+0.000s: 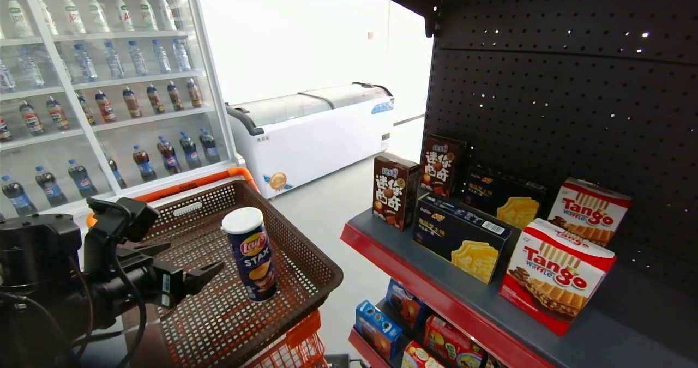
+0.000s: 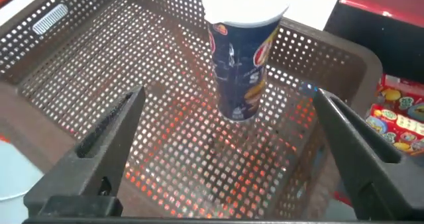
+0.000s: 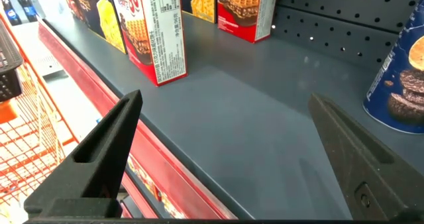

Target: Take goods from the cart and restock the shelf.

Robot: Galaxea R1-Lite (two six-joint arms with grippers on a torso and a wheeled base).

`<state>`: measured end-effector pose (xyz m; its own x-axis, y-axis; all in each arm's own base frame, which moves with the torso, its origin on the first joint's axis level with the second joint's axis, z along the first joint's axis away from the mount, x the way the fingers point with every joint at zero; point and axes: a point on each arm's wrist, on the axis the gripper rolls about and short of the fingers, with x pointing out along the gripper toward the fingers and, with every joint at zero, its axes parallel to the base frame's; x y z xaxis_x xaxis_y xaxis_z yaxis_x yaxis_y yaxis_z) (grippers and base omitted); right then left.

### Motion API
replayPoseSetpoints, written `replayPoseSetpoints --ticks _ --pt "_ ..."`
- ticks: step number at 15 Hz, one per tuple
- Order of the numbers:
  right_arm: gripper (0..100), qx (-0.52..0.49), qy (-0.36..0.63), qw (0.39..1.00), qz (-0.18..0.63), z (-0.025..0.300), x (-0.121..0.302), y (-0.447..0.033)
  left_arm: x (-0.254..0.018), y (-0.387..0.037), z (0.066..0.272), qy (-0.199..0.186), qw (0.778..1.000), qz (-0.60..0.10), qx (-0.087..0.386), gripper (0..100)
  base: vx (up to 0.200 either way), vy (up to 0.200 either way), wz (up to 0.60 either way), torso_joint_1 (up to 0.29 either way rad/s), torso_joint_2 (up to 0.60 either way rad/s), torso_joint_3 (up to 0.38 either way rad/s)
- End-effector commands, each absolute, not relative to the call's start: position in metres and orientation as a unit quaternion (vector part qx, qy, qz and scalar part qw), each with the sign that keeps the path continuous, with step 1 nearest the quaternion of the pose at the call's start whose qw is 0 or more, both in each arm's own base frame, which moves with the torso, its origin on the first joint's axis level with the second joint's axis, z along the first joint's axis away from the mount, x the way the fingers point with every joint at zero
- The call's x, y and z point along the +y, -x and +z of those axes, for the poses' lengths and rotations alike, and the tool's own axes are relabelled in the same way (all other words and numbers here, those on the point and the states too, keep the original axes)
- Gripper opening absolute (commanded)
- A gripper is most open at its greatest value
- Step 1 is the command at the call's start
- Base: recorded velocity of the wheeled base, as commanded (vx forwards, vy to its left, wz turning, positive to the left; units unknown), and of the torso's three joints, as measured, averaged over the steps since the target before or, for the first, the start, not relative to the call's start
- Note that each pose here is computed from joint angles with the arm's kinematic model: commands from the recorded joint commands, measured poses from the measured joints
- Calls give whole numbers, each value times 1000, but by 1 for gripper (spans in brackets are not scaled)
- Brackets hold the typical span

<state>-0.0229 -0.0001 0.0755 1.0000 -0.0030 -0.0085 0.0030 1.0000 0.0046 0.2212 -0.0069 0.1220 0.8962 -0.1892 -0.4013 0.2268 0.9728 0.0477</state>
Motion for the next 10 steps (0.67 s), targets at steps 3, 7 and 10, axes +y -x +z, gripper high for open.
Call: replayPoseSetpoints --ticks 3,7,10 --pt "100 5 -2 1000 -2 75 0 23 -3 -257 86 -36 969 -130 209 100 0 0 0 0 0 0" --pt "100 5 -2 1000 -2 75 0 23 -6 -280 72 -42 972 -136 185 100 0 0 0 0 0 0" --pt "100 5 -2 1000 -2 75 0 23 -7 -303 62 -44 974 -137 175 100 0 0 0 0 0 0"
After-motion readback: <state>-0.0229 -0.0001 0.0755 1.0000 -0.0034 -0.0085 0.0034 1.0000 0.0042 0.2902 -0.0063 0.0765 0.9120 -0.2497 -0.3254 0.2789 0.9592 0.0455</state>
